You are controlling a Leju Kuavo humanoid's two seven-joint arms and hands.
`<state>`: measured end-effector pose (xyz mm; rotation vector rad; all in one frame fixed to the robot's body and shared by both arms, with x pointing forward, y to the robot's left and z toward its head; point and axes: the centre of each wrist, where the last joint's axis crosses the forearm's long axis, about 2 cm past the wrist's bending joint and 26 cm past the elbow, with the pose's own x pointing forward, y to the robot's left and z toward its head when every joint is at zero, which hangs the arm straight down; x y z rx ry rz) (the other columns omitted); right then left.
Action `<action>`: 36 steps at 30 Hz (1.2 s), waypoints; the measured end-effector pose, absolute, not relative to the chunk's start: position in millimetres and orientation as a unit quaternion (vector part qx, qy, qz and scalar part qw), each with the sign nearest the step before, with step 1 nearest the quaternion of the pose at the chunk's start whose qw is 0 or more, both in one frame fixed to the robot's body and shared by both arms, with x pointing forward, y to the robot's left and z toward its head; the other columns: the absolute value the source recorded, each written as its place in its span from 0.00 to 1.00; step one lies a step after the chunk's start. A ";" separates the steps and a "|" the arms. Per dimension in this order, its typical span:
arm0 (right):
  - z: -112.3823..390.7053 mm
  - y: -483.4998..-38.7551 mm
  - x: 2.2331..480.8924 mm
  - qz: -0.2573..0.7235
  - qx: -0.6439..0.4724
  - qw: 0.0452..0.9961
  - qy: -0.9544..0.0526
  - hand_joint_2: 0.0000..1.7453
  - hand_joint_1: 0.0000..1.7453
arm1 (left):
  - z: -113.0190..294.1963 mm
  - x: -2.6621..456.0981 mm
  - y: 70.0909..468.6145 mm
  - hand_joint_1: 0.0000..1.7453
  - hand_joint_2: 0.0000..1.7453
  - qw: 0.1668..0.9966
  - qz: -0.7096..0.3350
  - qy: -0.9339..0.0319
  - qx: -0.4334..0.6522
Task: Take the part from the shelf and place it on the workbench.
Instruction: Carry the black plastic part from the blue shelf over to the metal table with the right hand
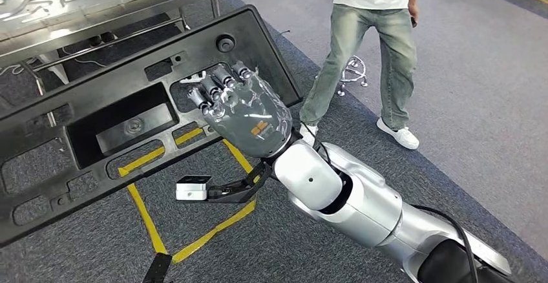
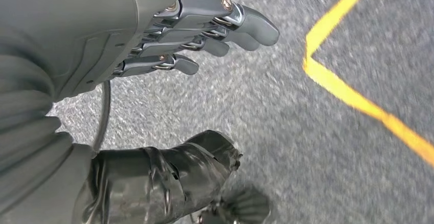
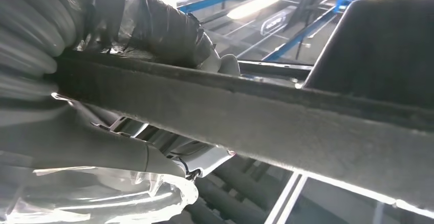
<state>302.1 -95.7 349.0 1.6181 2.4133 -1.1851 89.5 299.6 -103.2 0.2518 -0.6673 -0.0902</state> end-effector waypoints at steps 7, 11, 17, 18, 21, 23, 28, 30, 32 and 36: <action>347.0 -98.1 301.5 -0.380 0.516 -0.001 0.768 1.00 1.00 | -103.4 88.4 298.1 0.00 1.00 0.937 -0.043 -0.325 0.121; 347.0 -98.5 301.3 -0.379 0.518 -0.001 0.767 1.00 1.00 | -104.7 82.0 299.9 0.00 1.00 0.939 -0.043 -0.319 0.123; 345.1 -98.9 300.7 -0.380 0.517 -0.004 0.767 1.00 1.00 | -104.5 83.0 300.2 0.00 1.00 0.939 -0.043 -0.318 0.123; 344.4 -99.0 300.6 -0.381 0.517 -0.005 0.767 1.00 1.00 | -104.6 82.2 300.5 0.00 1.00 0.939 -0.043 -0.317 0.124; 343.9 -99.2 300.6 -0.380 0.514 -0.006 0.769 1.00 1.00 | -104.6 82.1 301.0 0.00 1.00 0.940 -0.043 -0.315 0.124; 343.9 -99.3 300.7 -0.379 0.513 -0.005 0.770 1.00 1.00 | -104.5 82.5 301.0 0.00 1.00 0.940 -0.043 -0.314 0.124; 343.6 -99.7 301.6 -0.380 0.511 -0.006 0.770 1.00 1.00 | -105.3 78.4 301.0 0.00 1.00 0.942 -0.044 -0.307 0.125; 342.7 -100.0 301.8 -0.382 0.511 -0.007 0.770 1.00 1.00 | -105.1 79.3 301.0 0.00 1.00 0.942 -0.044 -0.308 0.125; 340.0 -100.4 302.1 -0.385 0.510 -0.011 0.769 1.00 1.00 | -105.1 79.5 301.0 0.00 1.00 0.943 -0.044 -0.306 0.124; 337.1 -100.8 303.3 -0.389 0.510 -0.014 0.767 1.00 1.00 | -105.3 78.4 300.1 0.00 1.00 0.944 -0.045 -0.303 0.122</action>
